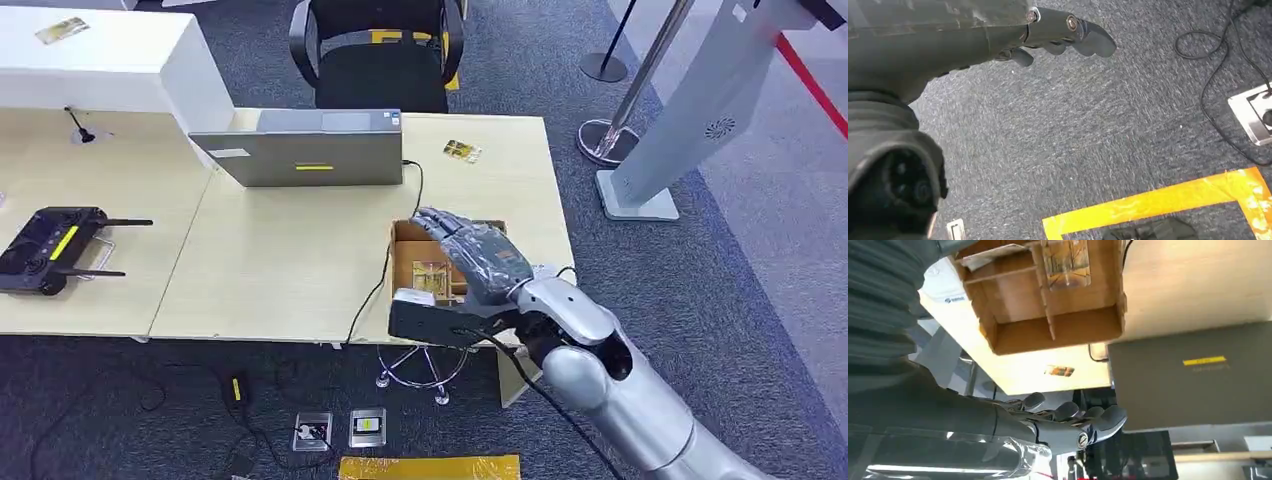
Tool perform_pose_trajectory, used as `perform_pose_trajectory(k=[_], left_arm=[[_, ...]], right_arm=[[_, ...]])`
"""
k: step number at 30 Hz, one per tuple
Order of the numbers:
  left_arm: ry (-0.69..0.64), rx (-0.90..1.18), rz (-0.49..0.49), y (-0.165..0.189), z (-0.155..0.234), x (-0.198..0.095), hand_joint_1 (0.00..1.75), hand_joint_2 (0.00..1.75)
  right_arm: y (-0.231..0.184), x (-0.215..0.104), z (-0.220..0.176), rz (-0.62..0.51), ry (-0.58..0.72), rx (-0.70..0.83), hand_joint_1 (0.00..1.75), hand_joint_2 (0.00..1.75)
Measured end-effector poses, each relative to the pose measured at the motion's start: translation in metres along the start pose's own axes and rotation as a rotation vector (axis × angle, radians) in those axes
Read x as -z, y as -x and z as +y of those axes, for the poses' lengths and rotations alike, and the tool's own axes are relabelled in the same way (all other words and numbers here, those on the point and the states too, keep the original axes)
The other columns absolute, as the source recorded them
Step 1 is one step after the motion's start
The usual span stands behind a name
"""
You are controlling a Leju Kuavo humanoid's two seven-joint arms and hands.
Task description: Pass the card to the sensor for recognition and then transmit it.
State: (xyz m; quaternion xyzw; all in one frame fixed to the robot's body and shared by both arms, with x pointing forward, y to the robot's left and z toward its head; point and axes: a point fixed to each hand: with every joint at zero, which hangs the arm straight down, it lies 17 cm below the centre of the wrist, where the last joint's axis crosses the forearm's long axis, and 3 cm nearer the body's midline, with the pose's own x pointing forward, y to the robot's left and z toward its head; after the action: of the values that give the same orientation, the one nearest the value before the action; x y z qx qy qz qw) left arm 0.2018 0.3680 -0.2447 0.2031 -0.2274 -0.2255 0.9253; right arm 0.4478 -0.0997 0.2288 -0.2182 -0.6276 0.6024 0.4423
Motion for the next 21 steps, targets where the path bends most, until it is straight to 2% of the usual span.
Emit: perform_pose_trajectory(k=[13,21], left_arm=[[-0.087,-0.012,0.0,0.017,0.045,0.007,0.0,0.0],[-0.132,-0.023,-0.002,0.026,0.071,0.01,0.0,0.0]], right_arm=[[0.01,0.003,0.015,0.045,-0.084,-0.03,0.0,1.75],[0.026,0.01,0.007,0.091,0.007,-0.118,0.0,1.75]])
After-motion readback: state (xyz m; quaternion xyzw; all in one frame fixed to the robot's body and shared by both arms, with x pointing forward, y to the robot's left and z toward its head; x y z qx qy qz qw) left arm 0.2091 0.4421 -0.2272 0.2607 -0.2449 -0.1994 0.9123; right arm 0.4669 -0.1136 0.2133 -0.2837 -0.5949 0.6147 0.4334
